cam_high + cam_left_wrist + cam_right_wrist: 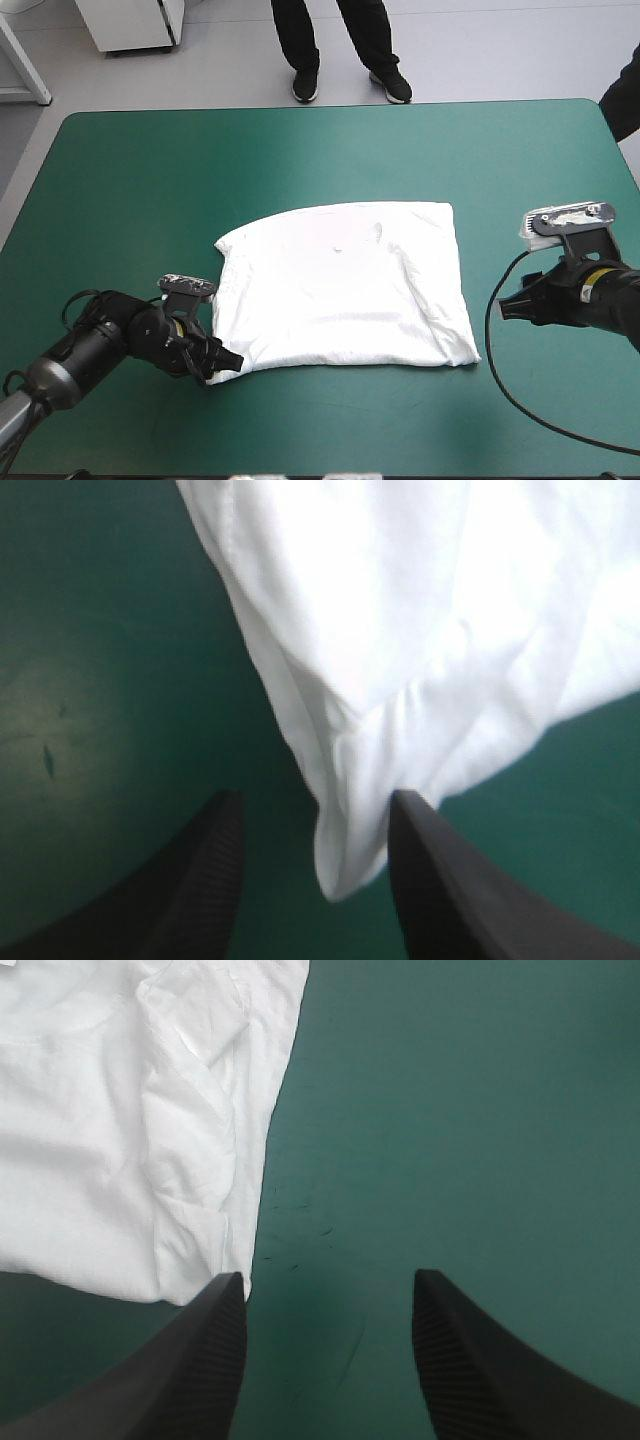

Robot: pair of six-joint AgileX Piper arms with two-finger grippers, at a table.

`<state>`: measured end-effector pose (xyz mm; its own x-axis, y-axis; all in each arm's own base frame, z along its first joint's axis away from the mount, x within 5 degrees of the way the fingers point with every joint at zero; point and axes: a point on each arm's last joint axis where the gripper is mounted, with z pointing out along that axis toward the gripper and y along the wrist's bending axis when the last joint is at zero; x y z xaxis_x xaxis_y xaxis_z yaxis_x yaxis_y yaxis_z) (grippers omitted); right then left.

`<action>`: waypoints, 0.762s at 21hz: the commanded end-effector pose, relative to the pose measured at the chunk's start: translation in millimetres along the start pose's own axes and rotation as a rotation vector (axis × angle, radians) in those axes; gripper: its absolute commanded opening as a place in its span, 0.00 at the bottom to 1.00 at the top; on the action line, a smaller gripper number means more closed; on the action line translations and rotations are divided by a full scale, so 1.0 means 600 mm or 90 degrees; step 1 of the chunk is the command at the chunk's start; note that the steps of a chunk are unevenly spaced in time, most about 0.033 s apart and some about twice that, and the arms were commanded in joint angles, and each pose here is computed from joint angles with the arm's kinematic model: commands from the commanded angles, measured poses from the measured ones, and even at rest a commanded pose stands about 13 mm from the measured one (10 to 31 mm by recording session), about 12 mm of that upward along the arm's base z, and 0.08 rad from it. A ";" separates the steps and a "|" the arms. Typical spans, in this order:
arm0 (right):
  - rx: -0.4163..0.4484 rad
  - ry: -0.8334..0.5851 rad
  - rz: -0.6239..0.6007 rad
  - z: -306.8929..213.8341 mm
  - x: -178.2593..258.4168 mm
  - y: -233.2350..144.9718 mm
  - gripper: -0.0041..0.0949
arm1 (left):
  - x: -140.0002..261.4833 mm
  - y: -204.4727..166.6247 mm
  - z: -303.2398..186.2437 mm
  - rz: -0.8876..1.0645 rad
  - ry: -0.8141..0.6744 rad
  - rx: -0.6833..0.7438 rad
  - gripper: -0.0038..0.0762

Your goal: Fold the cloth

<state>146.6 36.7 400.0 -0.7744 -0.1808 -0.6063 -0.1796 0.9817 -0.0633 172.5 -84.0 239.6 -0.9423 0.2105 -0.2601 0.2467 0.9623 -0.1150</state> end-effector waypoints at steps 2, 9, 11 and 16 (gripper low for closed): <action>0.008 -0.049 -0.006 -0.014 -0.010 -0.004 0.53 | -0.026 -0.013 0.019 0.013 -0.031 -0.030 0.46; 0.012 -0.015 -0.020 -0.009 -0.001 -0.004 0.57 | -0.038 -0.020 0.076 0.022 0.040 -0.019 0.57; -0.003 0.024 -0.019 0.013 0.015 0.002 0.61 | -0.040 -0.023 0.085 0.026 0.047 -0.005 0.58; -0.057 0.061 0.009 0.064 0.043 0.021 0.61 | -0.029 -0.028 0.118 0.019 0.094 0.023 0.55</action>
<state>144.9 43.5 351.5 -0.8605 -0.1933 -0.4713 -0.2133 0.9769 -0.0112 200.6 -106.1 197.0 -0.9381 0.3180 -0.1376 0.3289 0.9421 -0.0648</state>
